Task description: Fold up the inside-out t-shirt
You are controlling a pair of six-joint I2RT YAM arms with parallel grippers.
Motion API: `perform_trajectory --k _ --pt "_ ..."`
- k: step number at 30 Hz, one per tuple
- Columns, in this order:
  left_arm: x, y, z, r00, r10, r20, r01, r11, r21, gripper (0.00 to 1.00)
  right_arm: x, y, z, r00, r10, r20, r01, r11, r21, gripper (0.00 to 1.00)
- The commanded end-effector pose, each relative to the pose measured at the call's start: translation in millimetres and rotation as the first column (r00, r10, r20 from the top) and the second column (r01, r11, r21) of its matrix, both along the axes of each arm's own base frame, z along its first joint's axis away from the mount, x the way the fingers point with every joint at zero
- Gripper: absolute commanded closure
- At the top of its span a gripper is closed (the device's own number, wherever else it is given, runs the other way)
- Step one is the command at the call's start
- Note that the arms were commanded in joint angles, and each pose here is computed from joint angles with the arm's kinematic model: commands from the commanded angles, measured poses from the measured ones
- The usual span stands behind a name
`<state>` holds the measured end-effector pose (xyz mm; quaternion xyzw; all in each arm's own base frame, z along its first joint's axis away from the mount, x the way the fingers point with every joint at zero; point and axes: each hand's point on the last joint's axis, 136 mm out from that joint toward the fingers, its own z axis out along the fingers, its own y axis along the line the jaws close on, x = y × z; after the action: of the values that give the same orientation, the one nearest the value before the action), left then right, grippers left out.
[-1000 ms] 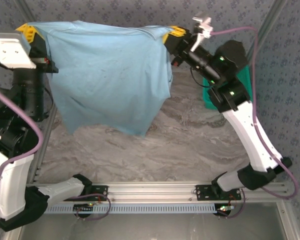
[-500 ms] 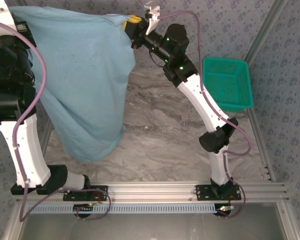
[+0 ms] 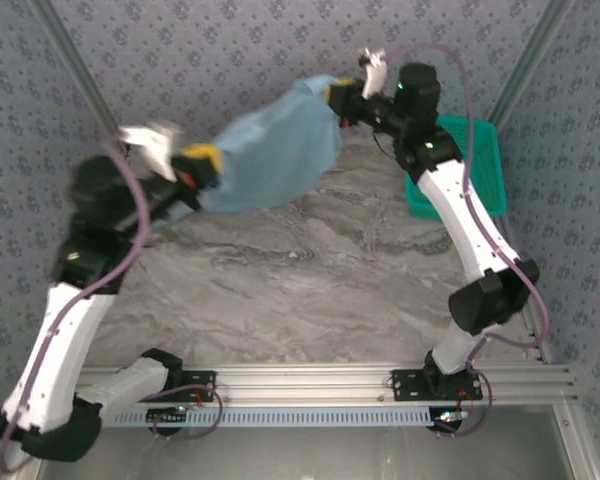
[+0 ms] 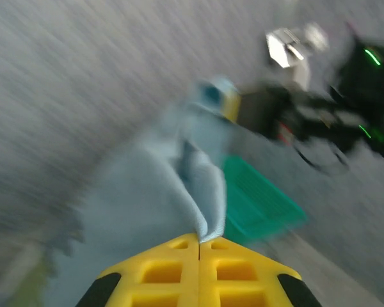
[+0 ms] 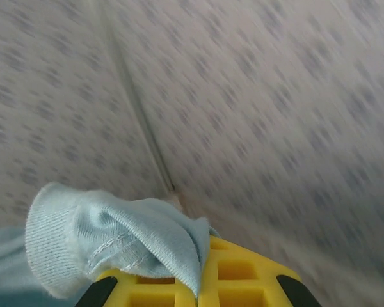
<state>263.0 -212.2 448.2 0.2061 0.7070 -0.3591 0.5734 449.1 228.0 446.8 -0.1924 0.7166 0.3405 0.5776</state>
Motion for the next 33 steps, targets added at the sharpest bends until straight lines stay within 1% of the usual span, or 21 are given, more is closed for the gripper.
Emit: perform_trajectory --k 1,2,4,6,7,8,9,10,11,12,13,15,16,18,20,23,24,25,28,30,33 --pt "-21.3 -91.5 -76.9 0.955 -0.254 -0.151 0.256 0.967 -0.006 1.00 -2.5 -57.1 -93.8 0.946 -0.167 -0.280 0.141 0.984 -0.108 0.93" --pt "-27.6 -118.8 -105.7 0.933 -0.298 -0.202 0.304 0.953 -0.002 1.00 -2.2 -80.5 -129.0 0.899 -0.251 -0.358 0.201 0.964 -0.171 0.92" --pt "-45.2 -170.0 -152.2 0.873 -0.386 -0.298 0.408 0.913 0.011 1.00 -11.4 -123.5 -195.8 0.769 -0.409 -0.491 0.272 0.905 -0.328 0.86" --pt "-58.2 -212.0 -185.0 0.820 -0.450 -0.354 0.488 0.873 0.020 1.00 -23.5 -155.1 -239.0 0.661 -0.514 -0.547 0.286 0.847 -0.449 0.76" --pt "-60.3 -231.1 -199.7 0.799 -0.465 -0.380 0.513 0.858 0.029 1.00 -30.1 -166.7 -251.6 0.629 -0.548 -0.552 0.283 0.822 -0.493 0.72" --pt "-61.7 -246.4 -209.0 0.782 -0.482 -0.395 0.536 0.844 0.032 1.00 -35.7 -175.6 -257.7 0.606 -0.580 -0.545 0.295 0.800 -0.523 0.68" --pt "-63.6 -261.2 -215.6 0.762 -0.506 -0.404 0.567 0.823 0.039 1.00 -43.7 -182.9 -260.9 0.591 -0.604 -0.535 0.308 0.782 -0.542 0.65" --pt "-62.8 -273.0 -223.2 0.750 -0.512 -0.418 0.581 0.813 0.047 1.00 -51.2 -189.2 -259.6 0.584 -0.621 -0.523 0.329 0.770 -0.547 0.62" --pt "-62.0 -281.1 -226.1 0.740 -0.524 -0.421 0.595 0.803 0.045 1.00 -57.4 -194.9 -255.7 0.577 -0.637 -0.512 0.353 0.759 -0.547 0.60" --pt "-60.0 -286.4 -229.5 0.734 -0.531 -0.423 0.604 0.795 0.050 1.00 -66.0 -199.4 -253.8 0.569 -0.645 -0.510 0.368 0.755 -0.543 0.55" --pt "-57.6 -289.7 -231.8 0.735 -0.532 -0.421 0.607 0.792 0.059 1.00 -74.1 -202.5 -250.1 0.564 -0.651 -0.509 0.383 0.752 -0.537 0.48" --pt "-49.9 -288.4 -235.7 0.740 -0.523 -0.423 0.605 0.792 0.080 1.00 -91.8 -204.8 -245.7 0.555 -0.653 -0.515 0.402 0.753 -0.521 0.44" --pt "-42.2 -285.0 -236.2 0.746 -0.511 -0.427 0.594 0.800 0.079 1.00 -104.8 -203.8 -248.9 0.549 -0.647 -0.530 0.399 0.760 -0.514 0.44" --pt "-24.6 -273.7 -236.5 0.750 -0.491 -0.444 0.570 0.820 0.055 1.00 -127.4 -198.9 -249.8 0.556 -0.625 -0.548 0.405 0.780 -0.477 0.44" --pt "-5.7 -262.1 -237.1 0.753 -0.471 -0.460 0.539 0.842 0.021 1.00 -151.0 -188.7 -251.8 0.573 -0.578 -0.581 0.413 0.816 -0.405 0.44" --pt "15.6 -252.7 -238.8 0.747 -0.459 -0.481 0.519 0.855 -0.009 1.00 -183.4 -155.1 -258.5 0.651 -0.437 -0.621 0.357 0.898 -0.257 0.44" --pt "21.1 -252.0 -241.3 0.742 -0.454 -0.493 0.516 0.857 -0.012 1.00 -191.3 -139.2 -260.5 0.690 -0.374 -0.620 0.313 0.926 -0.210 0.44" --pt "26.3 -251.7 -242.4 0.738 -0.452 -0.502 0.512 0.859 -0.021 1.00 -197.3 -126.9 -266.4 0.719 -0.335 -0.608 0.282 0.941 -0.185 0.44" --pt "40.9 -245.3 -248.5 0.728 -0.435 -0.530 0.493 0.869 -0.037 1.00 -206.6 -93.4 -287.7 0.798 -0.245 -0.550 0.196 0.969 -0.147 0.42" --pt "44.8 -242.3 -249.4 0.727 -0.431 -0.535 0.486 0.873 -0.042 1.00 -202.1 -74.9 -295.6 0.837 -0.195 -0.512 0.150 0.980 -0.128 0.39" --pt "44.5 -241.6 -248.6 0.724 -0.432 -0.538 0.489 0.871 -0.042 1.00 -184.5 -62.5 -306.8 0.861 -0.201 -0.467 0.138 0.976 -0.167 0.36"
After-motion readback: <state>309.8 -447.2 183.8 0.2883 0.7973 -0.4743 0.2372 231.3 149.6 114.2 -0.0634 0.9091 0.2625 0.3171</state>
